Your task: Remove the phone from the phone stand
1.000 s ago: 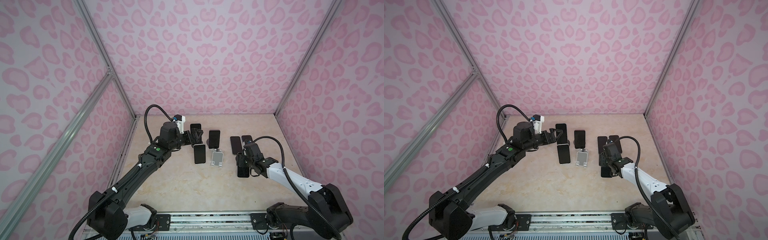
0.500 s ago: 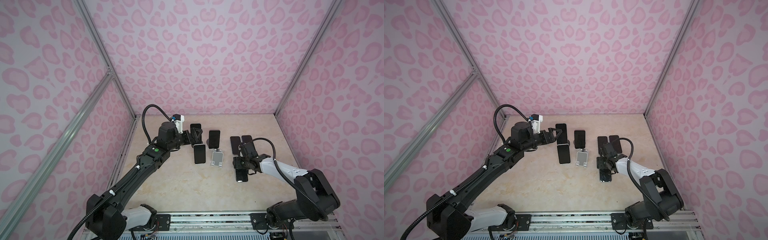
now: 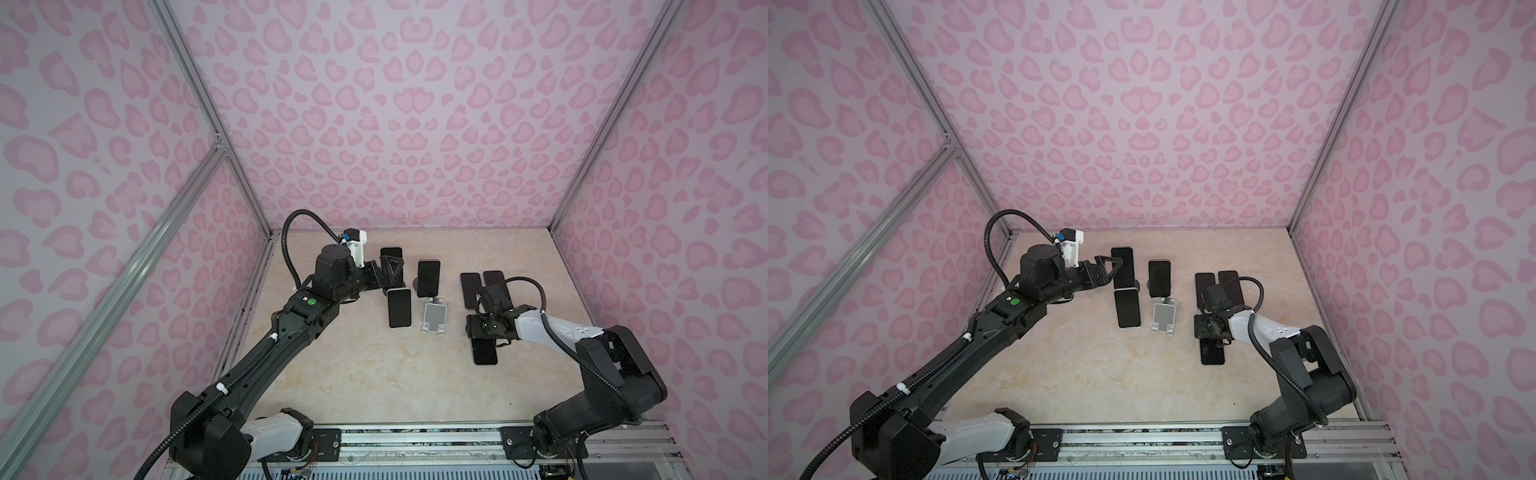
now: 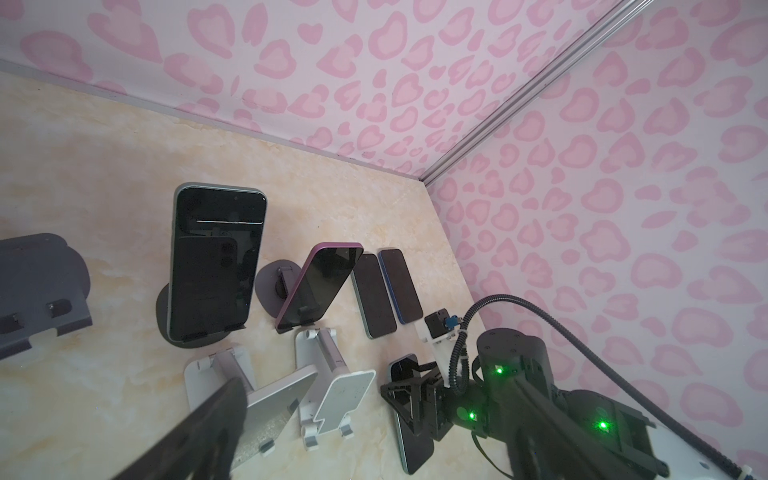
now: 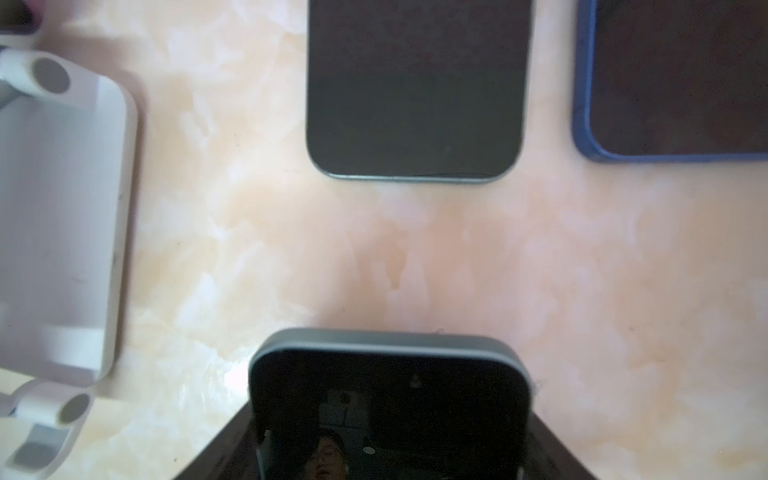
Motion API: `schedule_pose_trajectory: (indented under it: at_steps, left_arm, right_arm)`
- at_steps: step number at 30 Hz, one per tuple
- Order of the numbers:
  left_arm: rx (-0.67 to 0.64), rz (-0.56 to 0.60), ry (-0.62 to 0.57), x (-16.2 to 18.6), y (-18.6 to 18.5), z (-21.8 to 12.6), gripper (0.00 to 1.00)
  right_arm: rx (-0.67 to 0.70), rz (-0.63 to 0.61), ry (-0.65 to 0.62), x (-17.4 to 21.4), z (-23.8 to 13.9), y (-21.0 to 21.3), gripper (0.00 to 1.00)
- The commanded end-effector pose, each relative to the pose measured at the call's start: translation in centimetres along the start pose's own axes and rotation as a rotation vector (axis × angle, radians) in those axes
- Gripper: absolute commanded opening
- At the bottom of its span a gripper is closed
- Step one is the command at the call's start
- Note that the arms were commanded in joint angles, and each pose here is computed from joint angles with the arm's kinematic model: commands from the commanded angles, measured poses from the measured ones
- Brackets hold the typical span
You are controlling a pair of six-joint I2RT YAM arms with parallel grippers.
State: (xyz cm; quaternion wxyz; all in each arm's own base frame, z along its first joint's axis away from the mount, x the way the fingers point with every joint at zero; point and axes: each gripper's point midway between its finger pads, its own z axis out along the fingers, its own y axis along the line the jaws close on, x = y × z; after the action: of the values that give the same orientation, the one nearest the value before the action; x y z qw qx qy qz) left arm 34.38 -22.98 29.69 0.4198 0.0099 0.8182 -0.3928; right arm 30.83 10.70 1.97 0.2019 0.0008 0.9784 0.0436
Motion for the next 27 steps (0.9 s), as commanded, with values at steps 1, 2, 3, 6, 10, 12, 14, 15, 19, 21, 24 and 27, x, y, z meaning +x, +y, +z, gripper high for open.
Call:
schedule_pose_trajectory:
  at_steps: [1, 2, 3, 6, 10, 12, 14, 15, 19, 21, 24, 27]
  left_arm:
    - [0.013, 0.025, -0.037, -0.9, -0.5, -0.2, 0.98]
    - [0.012, 0.026, -0.039, -0.9, -0.5, -0.3, 0.98]
    - [0.014, 0.026, -0.041, -1.0, -0.6, -0.4, 0.98]
    - [0.015, 0.031, -0.044, -1.0, -0.6, -0.5, 0.98]
    - [0.016, 0.028, -0.039, -0.9, -0.6, -0.4, 0.98]
    - [0.011, 0.028, -0.039, -0.9, -0.5, -0.3, 0.98]
    - [0.009, 0.027, -0.041, -0.9, -0.4, -0.3, 0.98]
    - [0.012, 0.027, -0.040, -0.9, -0.5, -0.3, 0.98]
    - [0.009, 0.027, -0.043, -0.9, -0.4, -0.3, 0.98]
    - [0.016, 0.026, -0.040, -0.9, -0.5, -0.3, 0.98]
    - [0.015, 0.026, -0.038, -0.9, -0.5, -0.3, 0.98]
    - [0.020, 0.025, -0.039, -0.9, -0.6, -0.3, 0.98]
  right_arm:
    - [0.018, -0.001, 0.013, 0.6, 0.5, -0.3, 0.68]
    - [0.028, 0.003, 0.019, 0.8, 0.6, -0.5, 0.68]
    - [0.036, 0.004, 0.024, 1.0, 0.7, -0.7, 0.68]
    - [0.040, 0.005, 0.041, 1.5, 1.1, -0.8, 0.69]
    - [0.052, 0.012, 0.066, 1.9, 1.3, -0.9, 0.69]
    - [0.054, 0.019, 0.070, 2.0, 1.3, -1.0, 0.69]
    - [0.053, 0.024, 0.071, 2.2, 1.3, -1.0, 0.70]
    - [0.052, 0.026, 0.077, 2.4, 1.3, -1.0, 0.69]
    - [0.057, 0.024, 0.084, 2.9, 1.1, -1.0, 0.70]
    - [0.054, 0.023, 0.084, 3.0, 1.0, -0.8, 0.70]
    - [0.056, 0.017, 0.093, 3.4, 0.7, -0.7, 0.70]
    - [0.065, 0.020, 0.107, 3.7, 0.5, -0.9, 0.70]
